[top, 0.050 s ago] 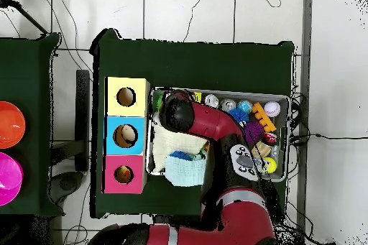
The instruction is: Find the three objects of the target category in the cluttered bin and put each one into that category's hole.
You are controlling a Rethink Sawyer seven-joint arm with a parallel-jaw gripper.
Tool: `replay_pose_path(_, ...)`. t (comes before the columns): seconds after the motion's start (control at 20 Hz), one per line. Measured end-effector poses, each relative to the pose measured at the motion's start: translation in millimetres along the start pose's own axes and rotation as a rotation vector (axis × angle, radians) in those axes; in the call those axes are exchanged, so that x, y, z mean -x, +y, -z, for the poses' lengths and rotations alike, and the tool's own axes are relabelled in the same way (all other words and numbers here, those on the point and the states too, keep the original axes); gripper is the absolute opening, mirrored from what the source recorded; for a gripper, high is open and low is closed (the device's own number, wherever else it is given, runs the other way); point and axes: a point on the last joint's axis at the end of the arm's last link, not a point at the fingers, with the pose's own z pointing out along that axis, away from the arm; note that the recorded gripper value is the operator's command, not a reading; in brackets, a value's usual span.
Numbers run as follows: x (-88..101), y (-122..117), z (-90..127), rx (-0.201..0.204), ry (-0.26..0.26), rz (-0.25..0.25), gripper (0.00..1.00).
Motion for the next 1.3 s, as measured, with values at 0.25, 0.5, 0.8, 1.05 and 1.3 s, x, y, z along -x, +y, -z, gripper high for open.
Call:
replay_pose_path(0.25, -1.1, -1.4, -1.0, 0.000, 0.003, -0.002, 0.00)
replay_pose_path(0.5, -4.0, -11.0, -1.0, -0.002, 0.009, -0.017, 0.00)
replay_pose_path(0.8, -13.6, -26.7, 8.9, -0.003, 0.033, -0.043, 0.00)
replay_pose_path(1.05, -17.3, -34.0, 21.5, -0.001, 0.062, -0.043, 0.00)
replay_pose_path(1.3, -15.7, -38.0, 37.2, 0.004, 0.089, -0.032, 0.00)
